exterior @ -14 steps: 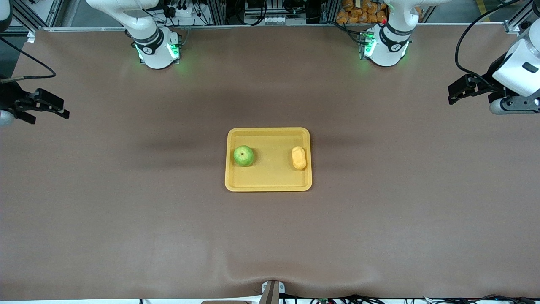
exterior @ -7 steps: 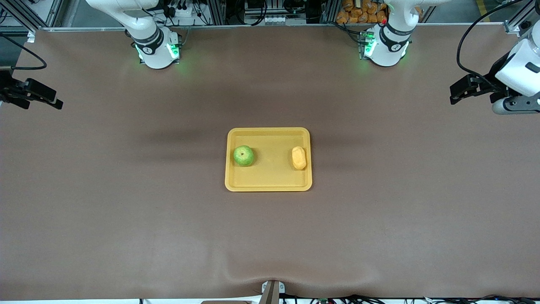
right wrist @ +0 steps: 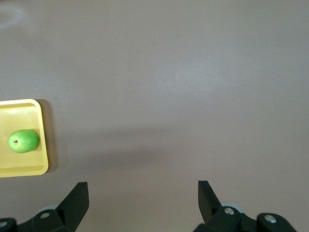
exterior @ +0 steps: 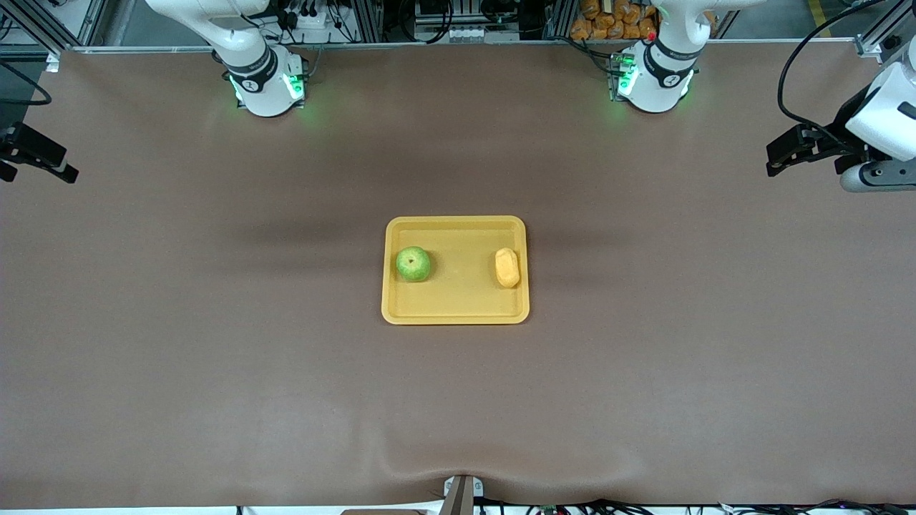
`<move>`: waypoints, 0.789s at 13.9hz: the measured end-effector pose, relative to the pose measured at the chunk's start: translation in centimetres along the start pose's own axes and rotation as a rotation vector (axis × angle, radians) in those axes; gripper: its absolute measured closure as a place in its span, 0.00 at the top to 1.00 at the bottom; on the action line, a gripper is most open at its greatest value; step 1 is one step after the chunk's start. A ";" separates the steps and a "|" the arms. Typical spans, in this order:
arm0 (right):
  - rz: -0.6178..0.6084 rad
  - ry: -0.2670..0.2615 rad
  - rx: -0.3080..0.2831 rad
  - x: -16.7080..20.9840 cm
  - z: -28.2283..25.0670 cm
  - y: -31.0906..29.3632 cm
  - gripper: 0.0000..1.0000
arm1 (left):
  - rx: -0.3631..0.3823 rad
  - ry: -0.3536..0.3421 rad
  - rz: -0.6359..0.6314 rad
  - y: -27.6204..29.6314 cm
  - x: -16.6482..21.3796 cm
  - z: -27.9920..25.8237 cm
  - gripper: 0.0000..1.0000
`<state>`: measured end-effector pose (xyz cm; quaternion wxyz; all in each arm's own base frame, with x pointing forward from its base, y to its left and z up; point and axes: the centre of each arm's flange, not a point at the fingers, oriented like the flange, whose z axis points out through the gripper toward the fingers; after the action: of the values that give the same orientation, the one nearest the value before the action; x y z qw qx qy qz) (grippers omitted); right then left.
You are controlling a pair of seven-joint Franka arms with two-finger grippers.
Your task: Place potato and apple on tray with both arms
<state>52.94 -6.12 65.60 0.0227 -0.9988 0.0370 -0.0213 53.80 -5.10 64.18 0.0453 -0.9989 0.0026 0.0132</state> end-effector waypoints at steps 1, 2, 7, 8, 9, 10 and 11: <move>0.001 0.001 -0.009 0.2 0.0 0.1 1.00 | 0.000 0.000 0.000 0.0 0.0 0.0 1.00; 0.001 -0.001 -0.014 0.3 0.1 0.2 1.00 | 0.000 0.000 -0.001 0.0 0.0 0.0 1.00; 0.003 -0.041 -0.016 0.3 0.9 0.2 1.00 | 0.000 0.000 -0.003 -0.1 0.0 0.0 1.00; 0.003 -0.046 -0.015 0.3 0.9 0.2 1.00 | 0.000 0.000 -0.003 -0.2 0.0 0.0 1.00; 0.003 -0.047 -0.015 0.2 0.9 0.2 1.00 | 0.000 0.000 -0.004 -0.2 0.0 0.0 1.00; 0.002 -0.048 -0.015 0.2 0.9 0.2 1.00 | 0.000 0.000 -0.006 -0.3 0.0 0.0 1.00; 0.001 -0.048 -0.015 0.2 0.9 0.1 1.00 | 0.000 0.000 -0.008 -0.4 0.0 0.0 1.00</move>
<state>53.21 -6.22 64.68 0.0161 -0.9992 0.0374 0.0031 53.84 -4.71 64.23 0.0451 -0.9989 -0.0014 0.0128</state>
